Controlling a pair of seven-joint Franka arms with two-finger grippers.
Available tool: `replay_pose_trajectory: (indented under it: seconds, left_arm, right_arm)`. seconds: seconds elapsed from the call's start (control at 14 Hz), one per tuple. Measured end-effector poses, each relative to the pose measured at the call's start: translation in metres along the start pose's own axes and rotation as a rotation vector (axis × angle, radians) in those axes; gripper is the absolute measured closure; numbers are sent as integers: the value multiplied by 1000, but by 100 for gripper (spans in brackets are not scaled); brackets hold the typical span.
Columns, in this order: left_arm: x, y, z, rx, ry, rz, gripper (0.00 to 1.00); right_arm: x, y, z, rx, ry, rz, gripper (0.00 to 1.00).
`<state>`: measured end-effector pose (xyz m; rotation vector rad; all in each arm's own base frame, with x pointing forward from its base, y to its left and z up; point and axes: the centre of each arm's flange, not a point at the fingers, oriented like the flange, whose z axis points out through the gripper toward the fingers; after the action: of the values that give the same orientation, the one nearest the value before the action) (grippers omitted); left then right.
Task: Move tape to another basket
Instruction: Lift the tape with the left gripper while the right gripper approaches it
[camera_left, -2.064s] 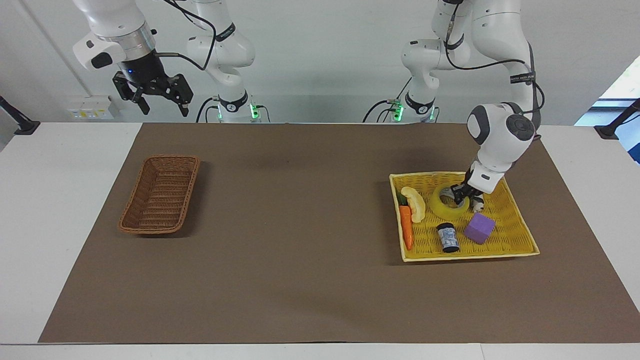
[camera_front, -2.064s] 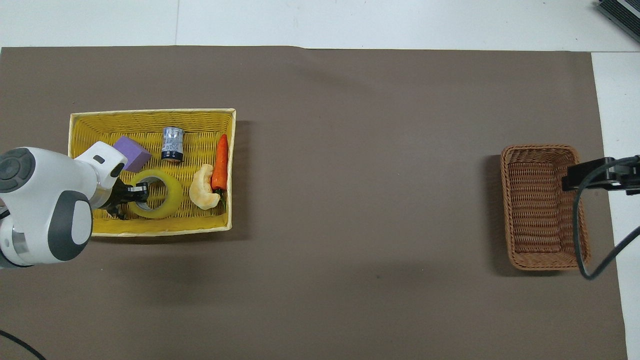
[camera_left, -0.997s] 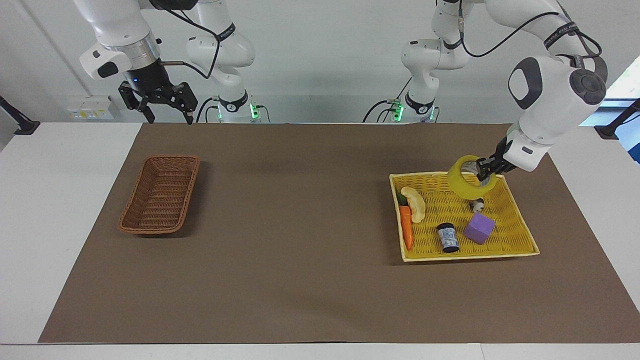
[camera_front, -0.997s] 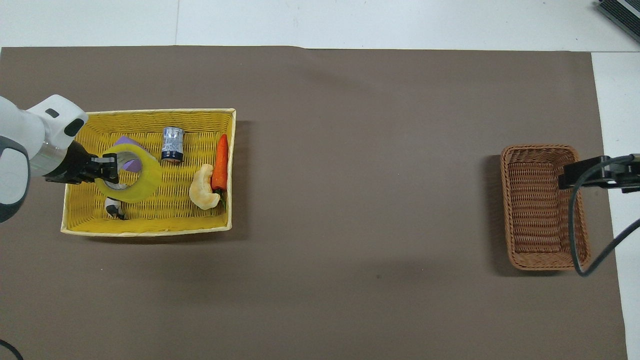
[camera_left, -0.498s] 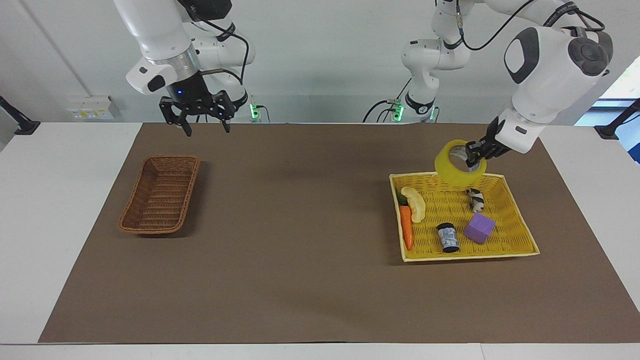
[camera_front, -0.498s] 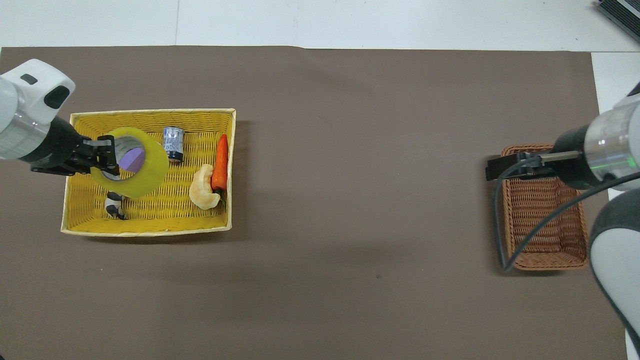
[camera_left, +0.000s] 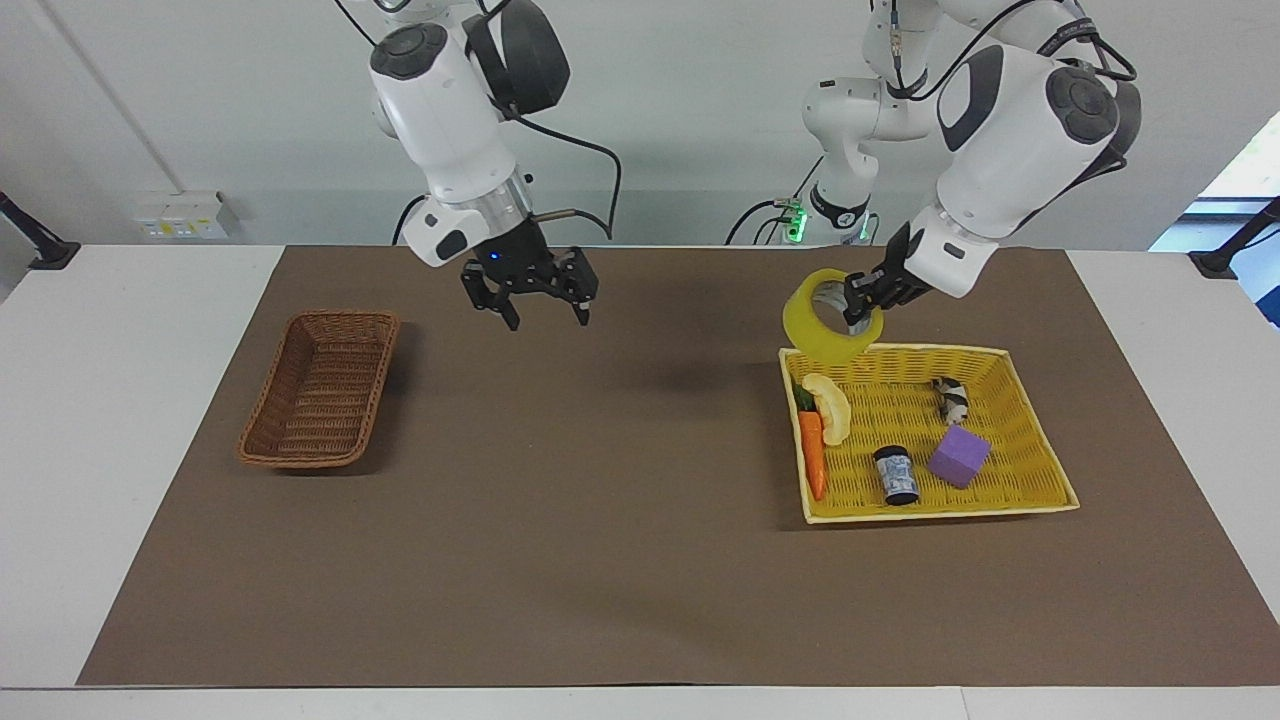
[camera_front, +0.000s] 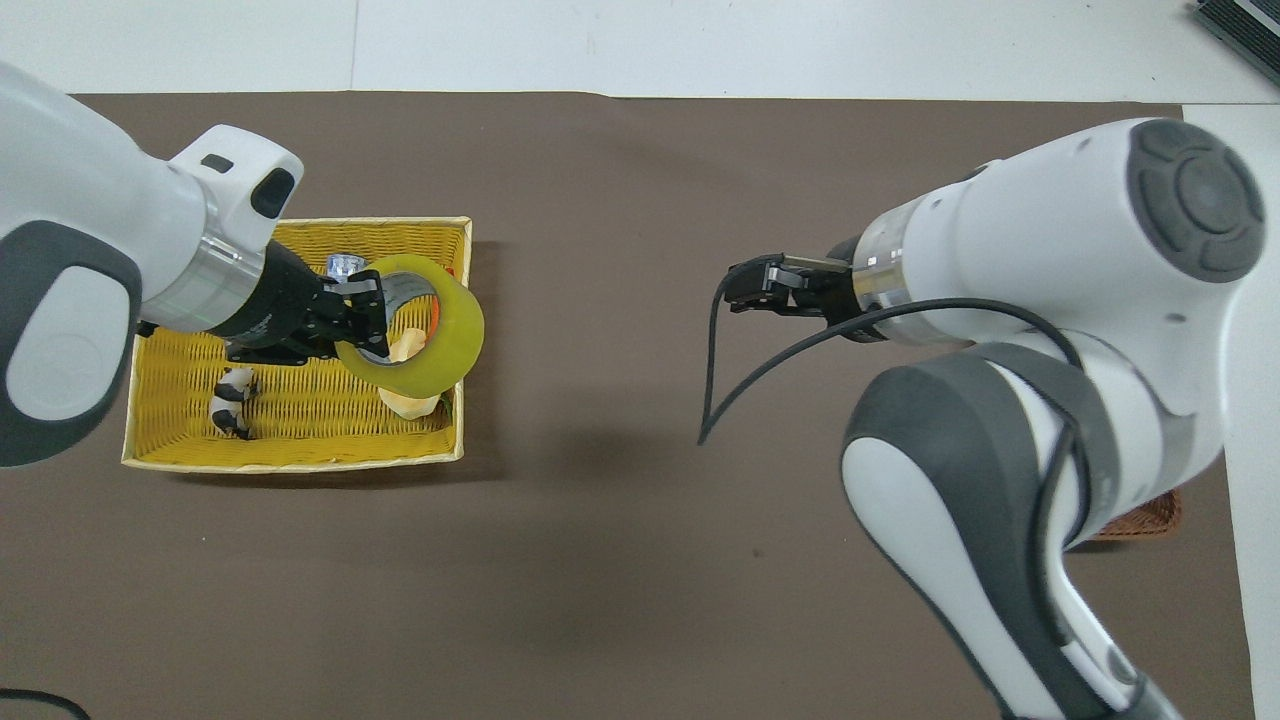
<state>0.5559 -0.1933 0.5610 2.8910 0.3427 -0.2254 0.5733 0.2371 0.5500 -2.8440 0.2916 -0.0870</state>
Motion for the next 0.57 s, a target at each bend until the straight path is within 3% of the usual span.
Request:
replay_pose_trajectory:
  seconds: [0.28,0.57]
  left_arm:
    - [-22,46,9,-112,-6,33,78]
    - [-31,58,19,-206,-10,23,78]
  right_arm:
    - [-14,-28,11,118,-82,111,0]
    - [-2,-15,-2,187,-107,173,0]
